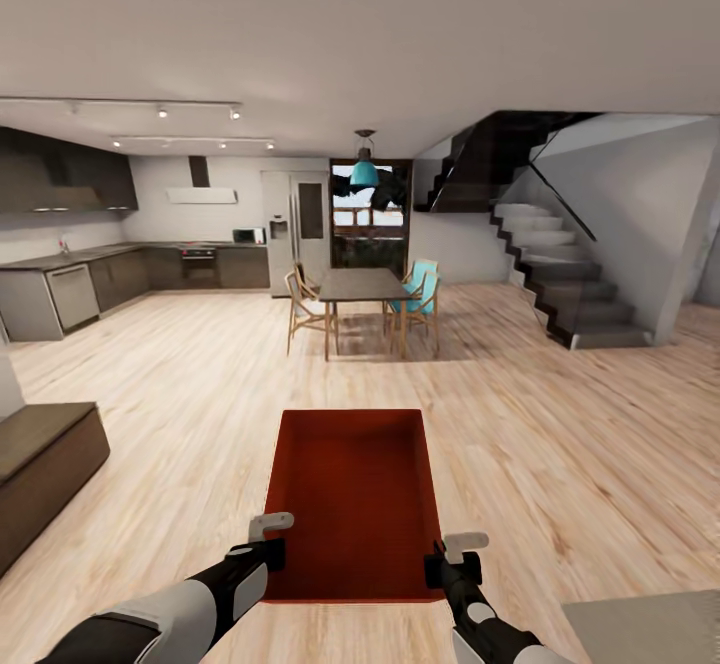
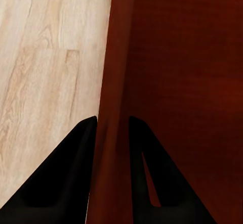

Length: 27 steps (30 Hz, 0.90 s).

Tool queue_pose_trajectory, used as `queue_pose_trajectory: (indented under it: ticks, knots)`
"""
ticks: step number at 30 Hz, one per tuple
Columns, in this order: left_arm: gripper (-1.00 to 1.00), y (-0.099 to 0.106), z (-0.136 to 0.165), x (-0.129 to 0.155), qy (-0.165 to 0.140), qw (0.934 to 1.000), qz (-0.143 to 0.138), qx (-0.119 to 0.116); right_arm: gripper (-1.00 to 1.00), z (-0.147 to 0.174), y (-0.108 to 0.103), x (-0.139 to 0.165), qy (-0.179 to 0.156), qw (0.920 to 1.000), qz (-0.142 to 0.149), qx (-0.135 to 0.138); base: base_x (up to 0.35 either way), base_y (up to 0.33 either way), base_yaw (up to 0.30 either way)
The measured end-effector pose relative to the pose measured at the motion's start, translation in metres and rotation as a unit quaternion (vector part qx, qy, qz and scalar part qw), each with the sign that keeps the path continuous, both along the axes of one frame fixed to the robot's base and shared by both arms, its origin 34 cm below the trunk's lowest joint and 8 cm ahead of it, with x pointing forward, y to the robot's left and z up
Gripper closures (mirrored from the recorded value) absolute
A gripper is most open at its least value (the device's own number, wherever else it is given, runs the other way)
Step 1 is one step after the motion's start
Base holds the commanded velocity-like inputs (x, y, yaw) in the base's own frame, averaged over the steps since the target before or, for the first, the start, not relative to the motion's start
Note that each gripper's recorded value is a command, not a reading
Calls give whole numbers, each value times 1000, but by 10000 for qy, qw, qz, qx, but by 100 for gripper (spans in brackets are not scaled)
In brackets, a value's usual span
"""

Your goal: Move the two storage containers from the living room to the garage. In the garage, place one container on the floor and stack the other container on top of it (either order is fine).

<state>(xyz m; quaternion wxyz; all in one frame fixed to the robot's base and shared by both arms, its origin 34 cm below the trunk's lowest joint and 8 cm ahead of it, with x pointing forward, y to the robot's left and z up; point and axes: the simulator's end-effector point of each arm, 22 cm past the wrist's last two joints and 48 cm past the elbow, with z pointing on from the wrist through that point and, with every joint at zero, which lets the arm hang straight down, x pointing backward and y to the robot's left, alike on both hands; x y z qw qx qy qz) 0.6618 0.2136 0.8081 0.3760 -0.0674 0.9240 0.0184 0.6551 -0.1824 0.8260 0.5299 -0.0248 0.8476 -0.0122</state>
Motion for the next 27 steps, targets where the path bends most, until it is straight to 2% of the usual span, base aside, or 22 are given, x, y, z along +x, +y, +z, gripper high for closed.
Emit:
queue_pose_trajectory:
  ticks: [16, 27]
  knots:
    - [100, 0, 0, 0, 1, 10000, -1, 0, 100, 0, 0, 0, 1, 10000, -1, 0, 321, 0, -281]
    - [100, 1, 0, 0, 1, 10000, 1, -2, 100, 0, 1, 0, 2, 10000, 1, -1, 321, 0, -24]
